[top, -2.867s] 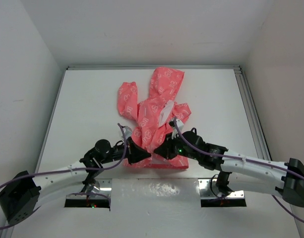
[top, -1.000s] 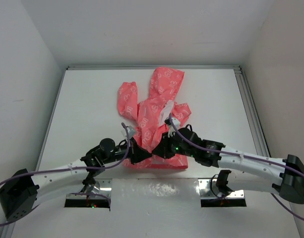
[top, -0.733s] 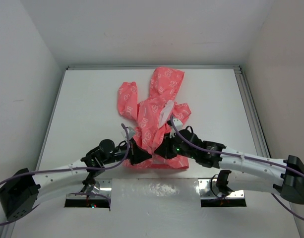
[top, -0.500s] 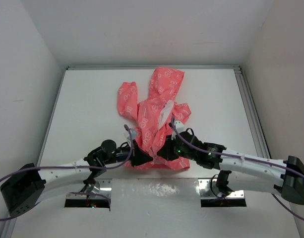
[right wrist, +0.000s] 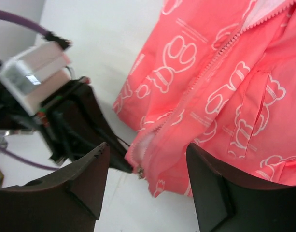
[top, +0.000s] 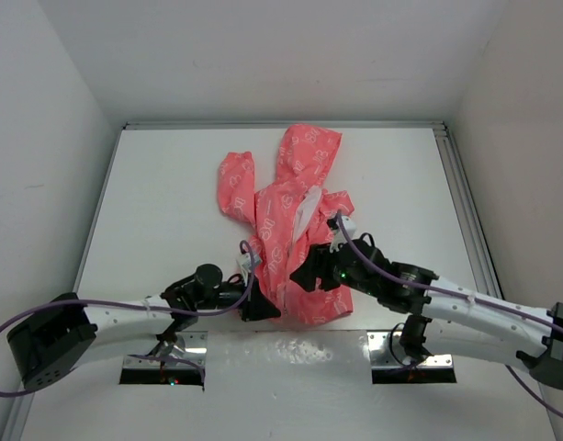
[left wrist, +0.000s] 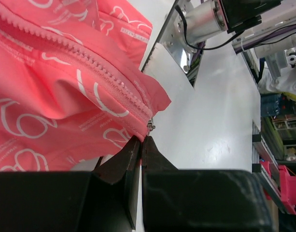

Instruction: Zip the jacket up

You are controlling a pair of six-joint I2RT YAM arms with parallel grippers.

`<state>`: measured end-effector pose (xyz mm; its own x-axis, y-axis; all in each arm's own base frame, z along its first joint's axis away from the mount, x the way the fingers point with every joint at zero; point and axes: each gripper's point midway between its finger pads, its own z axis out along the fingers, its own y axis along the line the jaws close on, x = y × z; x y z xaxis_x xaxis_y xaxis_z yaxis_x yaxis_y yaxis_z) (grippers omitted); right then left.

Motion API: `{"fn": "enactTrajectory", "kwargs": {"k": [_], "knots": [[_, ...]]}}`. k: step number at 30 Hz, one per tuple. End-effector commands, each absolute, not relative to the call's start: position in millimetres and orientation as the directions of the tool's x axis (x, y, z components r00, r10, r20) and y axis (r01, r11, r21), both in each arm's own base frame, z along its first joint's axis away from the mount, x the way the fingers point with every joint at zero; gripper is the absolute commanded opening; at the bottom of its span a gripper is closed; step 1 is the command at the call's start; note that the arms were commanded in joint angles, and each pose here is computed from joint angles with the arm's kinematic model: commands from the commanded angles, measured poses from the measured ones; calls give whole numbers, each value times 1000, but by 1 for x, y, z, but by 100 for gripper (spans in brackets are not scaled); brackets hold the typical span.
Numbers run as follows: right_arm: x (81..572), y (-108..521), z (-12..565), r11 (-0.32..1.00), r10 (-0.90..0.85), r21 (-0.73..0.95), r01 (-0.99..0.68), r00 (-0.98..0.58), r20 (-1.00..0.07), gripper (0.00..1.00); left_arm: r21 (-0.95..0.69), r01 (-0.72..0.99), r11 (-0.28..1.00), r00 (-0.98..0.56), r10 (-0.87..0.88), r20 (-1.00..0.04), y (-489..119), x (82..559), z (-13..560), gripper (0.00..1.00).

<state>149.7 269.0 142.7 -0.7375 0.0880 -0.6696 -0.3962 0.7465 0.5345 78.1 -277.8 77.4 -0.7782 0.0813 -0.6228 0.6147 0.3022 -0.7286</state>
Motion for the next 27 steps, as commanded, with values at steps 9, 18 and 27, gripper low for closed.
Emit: {"fn": "enactTrajectory", "kwargs": {"k": [9, 18, 27], "knots": [[55, 302, 134, 476, 40, 751, -458, -841, -539, 0, -758, 597, 264, -799, 103, -593, -281, 70, 79, 0], [46, 306, 105, 410, 163, 840, -356, -877, -451, 37, -802, 549, 235, -830, 36, -557, -284, 71, 89, 0], [62, 299, 92, 416, 277, 851, -321, -846, -455, 44, -843, 498, 203, -864, 27, -503, -283, 63, 92, 0]]}}
